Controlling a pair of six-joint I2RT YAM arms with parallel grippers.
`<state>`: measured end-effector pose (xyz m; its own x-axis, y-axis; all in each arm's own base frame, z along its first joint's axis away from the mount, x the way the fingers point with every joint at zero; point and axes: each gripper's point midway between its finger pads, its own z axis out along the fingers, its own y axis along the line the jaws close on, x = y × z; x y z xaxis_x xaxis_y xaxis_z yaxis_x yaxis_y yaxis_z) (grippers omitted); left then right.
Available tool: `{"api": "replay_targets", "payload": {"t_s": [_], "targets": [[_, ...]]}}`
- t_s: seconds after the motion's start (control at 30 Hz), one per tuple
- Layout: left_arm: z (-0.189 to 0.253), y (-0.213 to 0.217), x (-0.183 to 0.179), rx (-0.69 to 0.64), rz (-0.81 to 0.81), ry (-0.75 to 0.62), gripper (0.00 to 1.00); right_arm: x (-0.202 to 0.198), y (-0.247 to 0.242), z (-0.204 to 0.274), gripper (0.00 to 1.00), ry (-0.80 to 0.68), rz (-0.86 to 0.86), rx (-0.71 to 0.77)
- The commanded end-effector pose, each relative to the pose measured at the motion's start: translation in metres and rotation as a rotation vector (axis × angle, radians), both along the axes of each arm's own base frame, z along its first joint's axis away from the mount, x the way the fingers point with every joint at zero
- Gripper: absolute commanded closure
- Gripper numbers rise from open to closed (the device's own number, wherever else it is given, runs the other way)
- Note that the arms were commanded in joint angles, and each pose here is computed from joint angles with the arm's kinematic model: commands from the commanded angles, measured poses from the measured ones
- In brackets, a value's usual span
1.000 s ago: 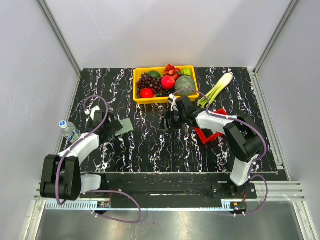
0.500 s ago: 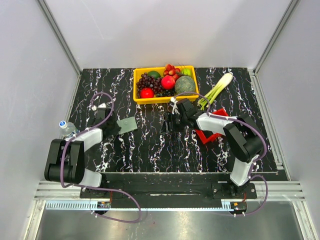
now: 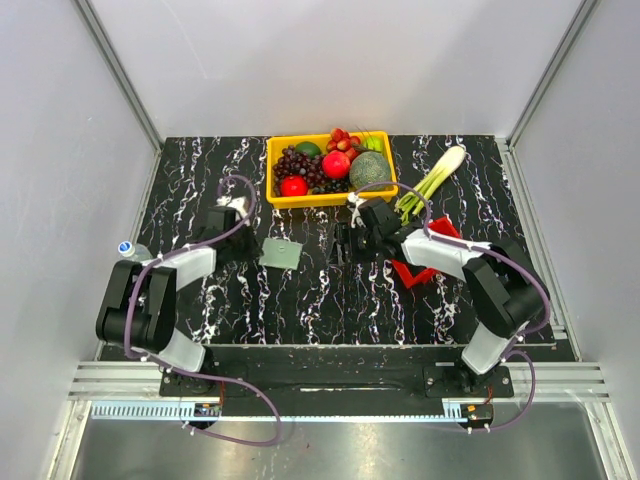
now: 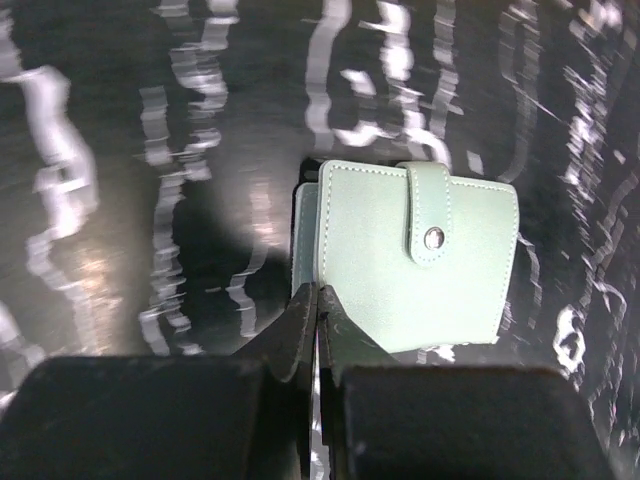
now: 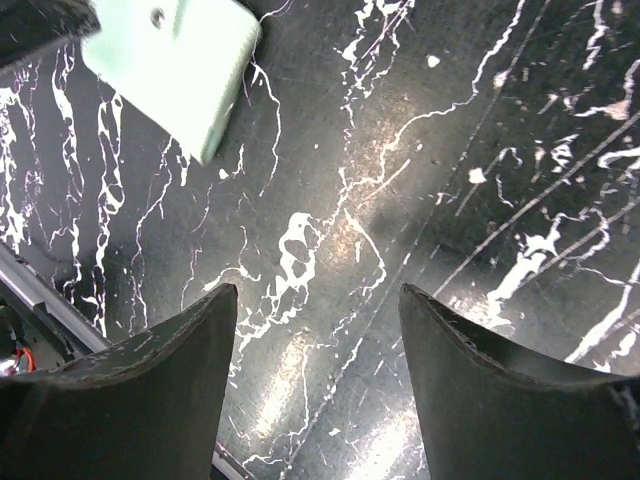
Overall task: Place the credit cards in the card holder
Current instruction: Move the card holder to the center of the board.
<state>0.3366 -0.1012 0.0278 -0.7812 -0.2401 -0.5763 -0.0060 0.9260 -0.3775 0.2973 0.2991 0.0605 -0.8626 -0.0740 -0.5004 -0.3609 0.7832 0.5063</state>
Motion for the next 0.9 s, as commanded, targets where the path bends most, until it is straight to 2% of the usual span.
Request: {"api": "replay_targets", "payload": {"t_s": [0.0, 0.2, 0.33, 0.37, 0.47, 0.5, 0.53, 0.6, 0.7, 0.8, 0.87], "targets": [[0.026, -0.064, 0.006, 0.015, -0.336, -0.109, 1.00, 0.005, -0.012, 0.018, 0.28, -0.102, -0.010, -0.042], [0.020, -0.127, -0.028, 0.018, -0.678, -0.086, 1.00, -0.001, -0.028, 0.014, 0.27, -0.132, -0.009, -0.104], [0.013, -0.150, -0.038, 0.027, -0.803, -0.060, 1.00, -0.004, -0.039, 0.008, 0.27, -0.134, -0.028, -0.135], [0.011, -0.154, -0.039, 0.023, -0.816, -0.055, 0.97, -0.005, -0.040, 0.006, 0.27, -0.134, -0.031, -0.141], [0.013, -0.154, -0.028, 0.016, -0.727, -0.078, 0.75, -0.007, -0.045, 0.001, 0.27, -0.120, -0.059, -0.151], [0.015, -0.151, -0.025, 0.019, -0.680, -0.088, 0.57, -0.008, -0.045, 0.000, 0.27, -0.113, -0.062, -0.147], [0.020, -0.150, -0.022, 0.013, -0.642, -0.113, 0.47, -0.010, -0.043, -0.001, 0.28, -0.108, -0.060, -0.139], [0.030, -0.145, -0.018, -0.001, -0.563, -0.153, 0.36, -0.010, -0.040, -0.004, 0.28, -0.101, -0.057, -0.122], [0.036, -0.137, -0.021, -0.030, -0.461, -0.172, 0.26, -0.007, -0.036, -0.005, 0.28, -0.108, -0.041, -0.122], [0.035, -0.124, -0.027, -0.071, -0.292, -0.128, 0.23, -0.006, -0.027, -0.004, 0.28, -0.099, -0.006, -0.097], [0.031, -0.126, -0.038, -0.150, -0.228, -0.077, 0.22, -0.006, -0.021, -0.006, 0.29, -0.077, 0.010, -0.078]]}}
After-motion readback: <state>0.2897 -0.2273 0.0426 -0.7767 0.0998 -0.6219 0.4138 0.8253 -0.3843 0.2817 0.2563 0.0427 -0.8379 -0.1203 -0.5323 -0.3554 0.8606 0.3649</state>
